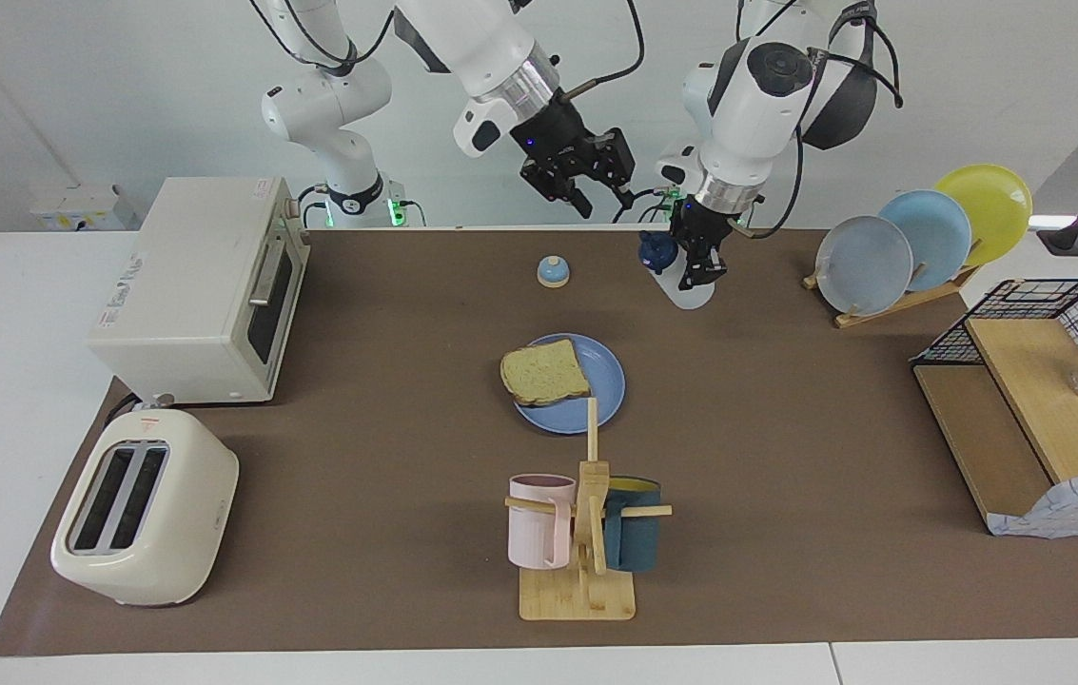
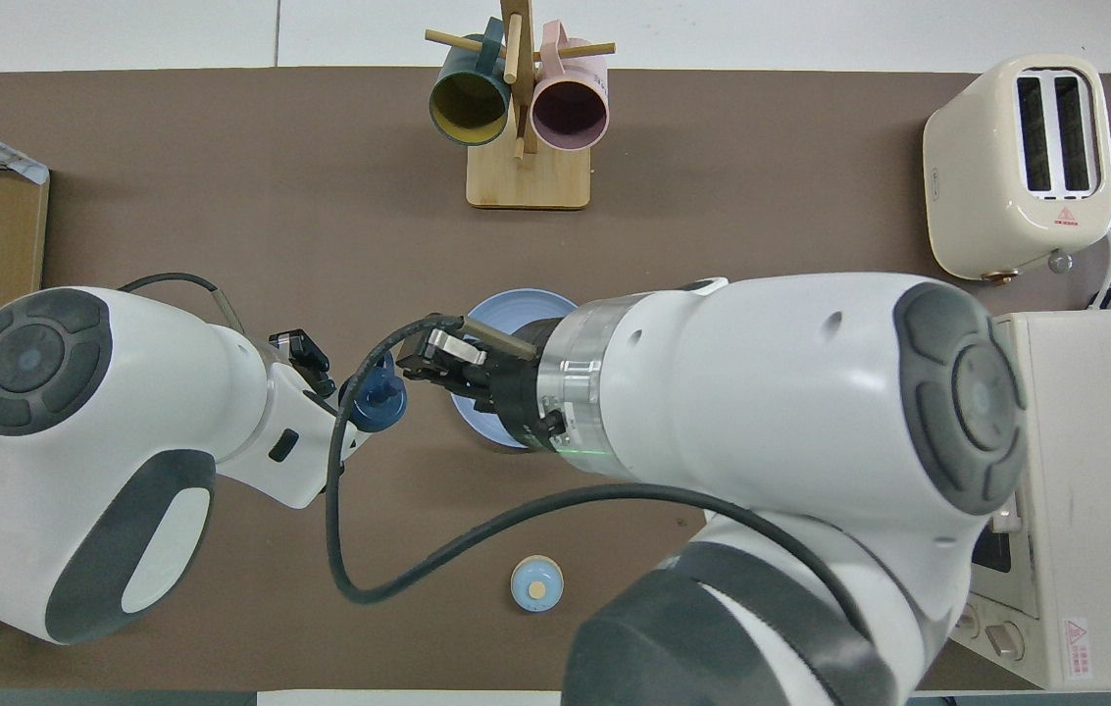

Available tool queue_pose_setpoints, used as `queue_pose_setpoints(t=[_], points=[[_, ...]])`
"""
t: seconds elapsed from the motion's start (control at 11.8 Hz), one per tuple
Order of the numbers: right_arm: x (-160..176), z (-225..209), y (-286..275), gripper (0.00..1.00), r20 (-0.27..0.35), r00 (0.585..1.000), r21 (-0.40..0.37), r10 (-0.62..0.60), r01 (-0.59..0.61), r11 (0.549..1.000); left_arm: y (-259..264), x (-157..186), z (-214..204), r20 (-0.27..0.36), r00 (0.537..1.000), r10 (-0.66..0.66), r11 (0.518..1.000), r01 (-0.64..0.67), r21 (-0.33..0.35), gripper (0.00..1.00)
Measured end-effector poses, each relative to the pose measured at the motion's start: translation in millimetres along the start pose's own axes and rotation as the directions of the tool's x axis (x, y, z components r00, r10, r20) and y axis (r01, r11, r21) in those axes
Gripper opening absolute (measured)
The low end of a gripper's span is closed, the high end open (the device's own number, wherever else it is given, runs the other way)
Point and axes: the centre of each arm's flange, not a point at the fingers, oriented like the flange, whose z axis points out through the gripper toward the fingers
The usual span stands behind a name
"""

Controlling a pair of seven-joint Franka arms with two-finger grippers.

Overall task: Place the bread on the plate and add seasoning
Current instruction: 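Move the blue-capped bottle toward the right gripper with the left gripper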

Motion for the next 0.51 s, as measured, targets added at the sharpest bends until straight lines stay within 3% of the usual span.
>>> queue_pose_setpoints(t=[0.08,0.25,0.51], points=[[-4,6,-1,0.56,0.000,1.000,-0.013,-0.014,0.014,1.000,0,0,-1,-0.001,1.000,0.000,1.000,0.000,0.001,0.44],[-3,12,-1,0.38,-0.007,1.000,-0.024,-0.020,0.020,1.000,1,0,-1,-0.001,1.000,0.000,1.000,0.000,0.001,0.44],[1,22,-5,0.37,-0.039,0.999,0.008,-0.021,0.021,1.000,2,0,1,0.001,1.000,0.001,1.000,-0.001,-0.002,0.44]])
